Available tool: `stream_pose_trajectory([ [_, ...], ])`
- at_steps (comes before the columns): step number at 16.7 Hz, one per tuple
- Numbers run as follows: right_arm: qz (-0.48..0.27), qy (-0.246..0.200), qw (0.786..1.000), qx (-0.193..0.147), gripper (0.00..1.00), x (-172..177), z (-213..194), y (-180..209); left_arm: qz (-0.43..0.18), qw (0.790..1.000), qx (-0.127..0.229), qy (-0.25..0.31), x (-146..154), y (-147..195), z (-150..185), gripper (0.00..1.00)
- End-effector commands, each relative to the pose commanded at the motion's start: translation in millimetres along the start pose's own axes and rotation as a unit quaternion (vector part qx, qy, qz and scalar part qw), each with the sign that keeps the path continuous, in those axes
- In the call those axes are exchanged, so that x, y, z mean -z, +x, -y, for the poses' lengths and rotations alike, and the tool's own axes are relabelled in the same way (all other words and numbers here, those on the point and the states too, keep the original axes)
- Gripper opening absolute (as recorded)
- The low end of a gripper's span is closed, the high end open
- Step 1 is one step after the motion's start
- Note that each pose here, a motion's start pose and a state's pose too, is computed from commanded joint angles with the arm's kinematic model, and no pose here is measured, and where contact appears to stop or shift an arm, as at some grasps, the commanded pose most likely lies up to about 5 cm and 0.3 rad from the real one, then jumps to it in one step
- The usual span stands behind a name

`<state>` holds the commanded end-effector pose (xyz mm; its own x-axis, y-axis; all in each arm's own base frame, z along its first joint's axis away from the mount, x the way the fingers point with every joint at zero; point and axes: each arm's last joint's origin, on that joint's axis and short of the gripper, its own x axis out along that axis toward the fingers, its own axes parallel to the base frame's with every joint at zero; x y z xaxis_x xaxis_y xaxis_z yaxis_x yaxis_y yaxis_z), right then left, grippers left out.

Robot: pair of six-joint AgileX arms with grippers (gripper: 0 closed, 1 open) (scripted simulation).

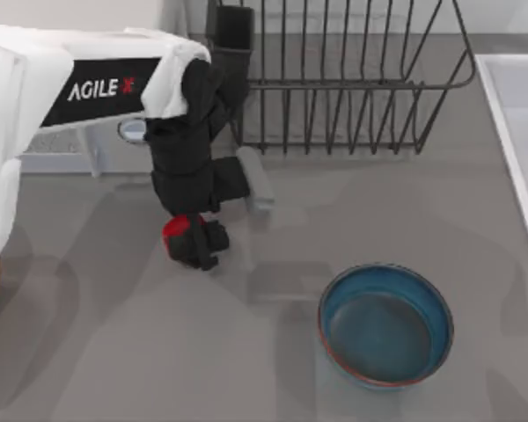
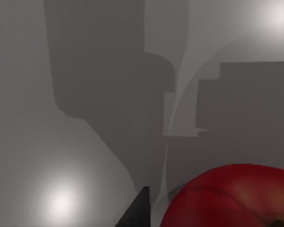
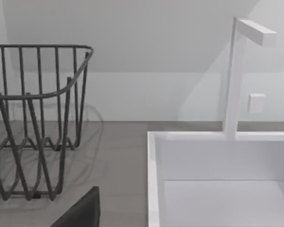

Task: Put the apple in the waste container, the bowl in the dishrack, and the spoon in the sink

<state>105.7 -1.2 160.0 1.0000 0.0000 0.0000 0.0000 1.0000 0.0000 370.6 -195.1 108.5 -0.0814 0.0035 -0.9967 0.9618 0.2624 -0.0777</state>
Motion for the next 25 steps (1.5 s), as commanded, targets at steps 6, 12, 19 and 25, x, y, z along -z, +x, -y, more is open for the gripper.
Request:
stream_pose_trajectory([
  [6, 0.000, 0.000, 1.000, 0.000, 1.00, 0.0, 0.0, 0.0, 0.005, 1.000, -0.012, 0.003, -2.2, -33.8, -2.8, 0.00],
  [12, 0.000, 0.000, 1.000, 0.000, 1.00, 0.0, 0.0, 0.0, -0.002, 1.000, -0.005, 0.002, 1.9, -91.0, 4.0, 0.00],
  [19, 0.000, 0.000, 1.000, 0.000, 1.00, 0.0, 0.0, 0.0, 0.001, 1.000, -0.009, 0.000, 3.8, -104.2, 5.3, 0.00],
  [25, 0.000, 0.000, 1.000, 0.000, 1.00, 0.0, 0.0, 0.0, -0.098, 0.987, 0.005, -0.125, 41.8, -94.0, 20.4, 0.00],
])
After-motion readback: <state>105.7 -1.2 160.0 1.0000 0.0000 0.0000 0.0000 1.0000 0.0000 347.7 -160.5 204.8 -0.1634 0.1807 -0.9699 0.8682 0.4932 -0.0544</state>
